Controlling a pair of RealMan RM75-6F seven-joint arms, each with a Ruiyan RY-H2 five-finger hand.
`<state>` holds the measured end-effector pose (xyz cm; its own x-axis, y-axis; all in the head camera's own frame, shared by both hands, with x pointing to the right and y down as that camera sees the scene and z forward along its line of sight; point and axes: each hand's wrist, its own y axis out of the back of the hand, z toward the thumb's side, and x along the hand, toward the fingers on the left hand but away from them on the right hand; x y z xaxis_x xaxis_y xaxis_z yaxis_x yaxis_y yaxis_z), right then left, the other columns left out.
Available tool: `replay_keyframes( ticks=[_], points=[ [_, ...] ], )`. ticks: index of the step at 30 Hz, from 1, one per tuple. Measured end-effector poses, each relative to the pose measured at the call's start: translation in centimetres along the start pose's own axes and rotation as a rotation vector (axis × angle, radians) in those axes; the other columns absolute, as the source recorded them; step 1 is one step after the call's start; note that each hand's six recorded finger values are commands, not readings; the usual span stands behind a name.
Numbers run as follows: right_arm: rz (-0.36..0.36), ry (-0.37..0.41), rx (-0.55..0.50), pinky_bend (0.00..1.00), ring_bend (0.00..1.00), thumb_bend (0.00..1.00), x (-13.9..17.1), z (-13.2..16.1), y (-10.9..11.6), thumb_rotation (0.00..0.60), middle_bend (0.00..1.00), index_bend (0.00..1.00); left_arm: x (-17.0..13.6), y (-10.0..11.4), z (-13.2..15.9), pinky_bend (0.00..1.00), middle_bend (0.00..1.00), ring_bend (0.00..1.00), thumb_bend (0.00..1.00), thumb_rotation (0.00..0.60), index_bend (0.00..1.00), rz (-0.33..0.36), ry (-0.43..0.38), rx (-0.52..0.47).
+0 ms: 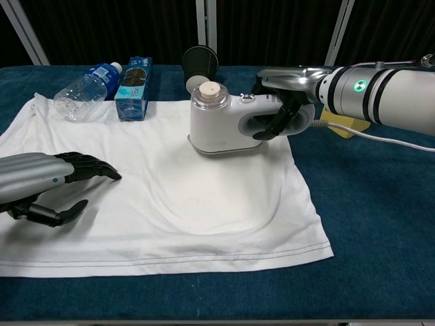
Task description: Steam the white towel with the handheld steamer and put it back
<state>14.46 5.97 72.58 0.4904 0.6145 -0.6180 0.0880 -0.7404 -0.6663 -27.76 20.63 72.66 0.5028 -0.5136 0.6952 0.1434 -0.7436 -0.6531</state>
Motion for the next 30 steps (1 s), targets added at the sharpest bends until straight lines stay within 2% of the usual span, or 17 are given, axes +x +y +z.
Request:
replay_keyframes(
  ticks=[11,25,30],
  points=[
    [0.065,0.039,0.026,0.69,0.97,0.44,0.7,1.2,-2.1,0.6,0.94,1.0,0.0,0.3,0.0,0.0,0.09,0.0,0.5,0.258,0.09,0.009,0.0,0.001],
    [0.185,0.17,0.076,0.69,0.97,0.43,6.3,3.3,-5.9,0.6,0.94,1.0,0.2,0.2,0.5,0.0,0.09,0.0,0.5,0.259,0.09,0.017,-0.014,0.003],
    [0.195,0.204,0.073,0.69,0.97,0.43,8.6,3.4,-6.4,0.6,0.94,1.0,0.2,0.3,0.5,0.0,0.09,0.0,0.5,0.256,0.09,0.023,-0.014,0.003]
  ],
)
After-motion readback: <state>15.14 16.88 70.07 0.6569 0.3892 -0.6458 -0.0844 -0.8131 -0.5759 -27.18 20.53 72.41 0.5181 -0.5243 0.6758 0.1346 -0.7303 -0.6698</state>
